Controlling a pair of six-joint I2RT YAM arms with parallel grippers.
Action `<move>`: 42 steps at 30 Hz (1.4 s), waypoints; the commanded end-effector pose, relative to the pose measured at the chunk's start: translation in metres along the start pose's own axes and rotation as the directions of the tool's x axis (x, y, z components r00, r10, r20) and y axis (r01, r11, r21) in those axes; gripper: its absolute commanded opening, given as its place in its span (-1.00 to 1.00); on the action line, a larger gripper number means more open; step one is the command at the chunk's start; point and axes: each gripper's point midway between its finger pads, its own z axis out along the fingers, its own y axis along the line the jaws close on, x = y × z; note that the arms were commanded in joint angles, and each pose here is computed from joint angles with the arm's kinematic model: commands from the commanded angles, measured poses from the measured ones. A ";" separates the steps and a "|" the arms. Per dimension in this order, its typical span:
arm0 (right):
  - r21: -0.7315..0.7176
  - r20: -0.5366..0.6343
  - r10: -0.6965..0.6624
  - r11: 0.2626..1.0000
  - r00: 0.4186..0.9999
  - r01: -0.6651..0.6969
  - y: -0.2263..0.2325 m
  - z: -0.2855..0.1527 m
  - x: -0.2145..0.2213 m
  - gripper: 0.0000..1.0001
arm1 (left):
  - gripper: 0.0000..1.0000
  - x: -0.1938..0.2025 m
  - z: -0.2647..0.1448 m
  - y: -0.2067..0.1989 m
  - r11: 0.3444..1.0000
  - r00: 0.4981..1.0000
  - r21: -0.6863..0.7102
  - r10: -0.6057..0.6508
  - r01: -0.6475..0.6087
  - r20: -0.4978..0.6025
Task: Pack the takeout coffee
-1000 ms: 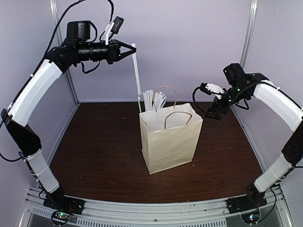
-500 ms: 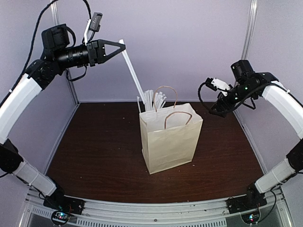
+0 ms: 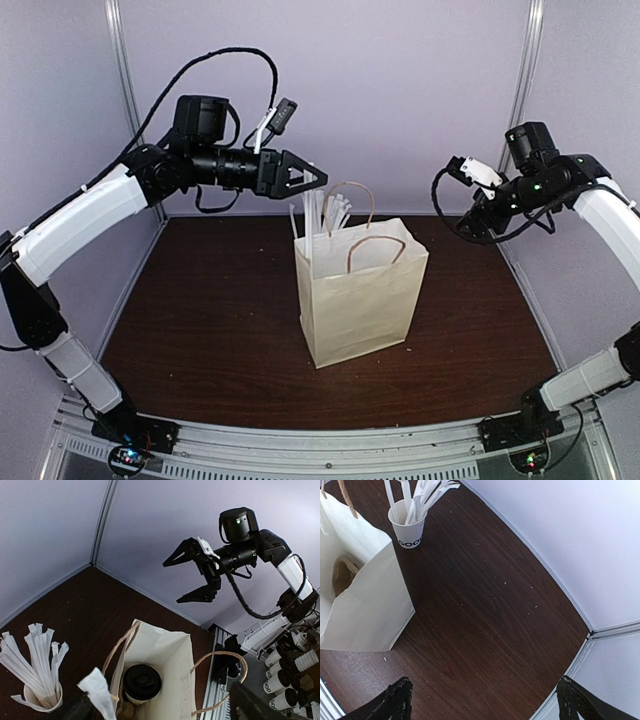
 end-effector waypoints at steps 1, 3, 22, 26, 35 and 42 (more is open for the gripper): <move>0.127 0.011 0.099 0.987 0.995 -0.100 -0.023 -0.011 0.005 1.00 | 0.95 -0.023 -0.027 -0.006 0.991 0.994 -0.092 0.098 -0.093 0.046; 0.143 0.071 0.159 0.975 0.985 -0.167 -0.032 -0.018 0.000 1.00 | 0.96 -0.028 -0.043 0.002 0.969 0.987 -0.200 0.153 -0.142 0.041; 0.055 0.105 0.220 0.972 0.970 -0.227 -0.020 -0.018 0.006 1.00 | 0.85 0.009 0.009 -0.049 0.987 0.985 0.071 0.148 -0.142 -0.091; 0.033 0.120 0.217 0.974 0.969 -0.222 -0.015 -0.025 0.002 1.00 | 0.95 0.000 -0.031 0.005 0.929 0.970 -0.284 0.211 -0.237 -0.119; 0.286 0.277 0.352 0.858 0.894 -0.427 -0.061 -0.074 -0.001 1.00 | 0.95 0.035 -0.155 0.103 0.535 0.951 -0.789 0.104 -0.301 -0.293; 0.290 0.352 0.416 0.803 0.838 -0.521 -0.067 -0.080 0.020 1.00 | 0.95 0.076 -0.185 0.136 0.491 0.981 -0.850 0.055 -0.190 -0.188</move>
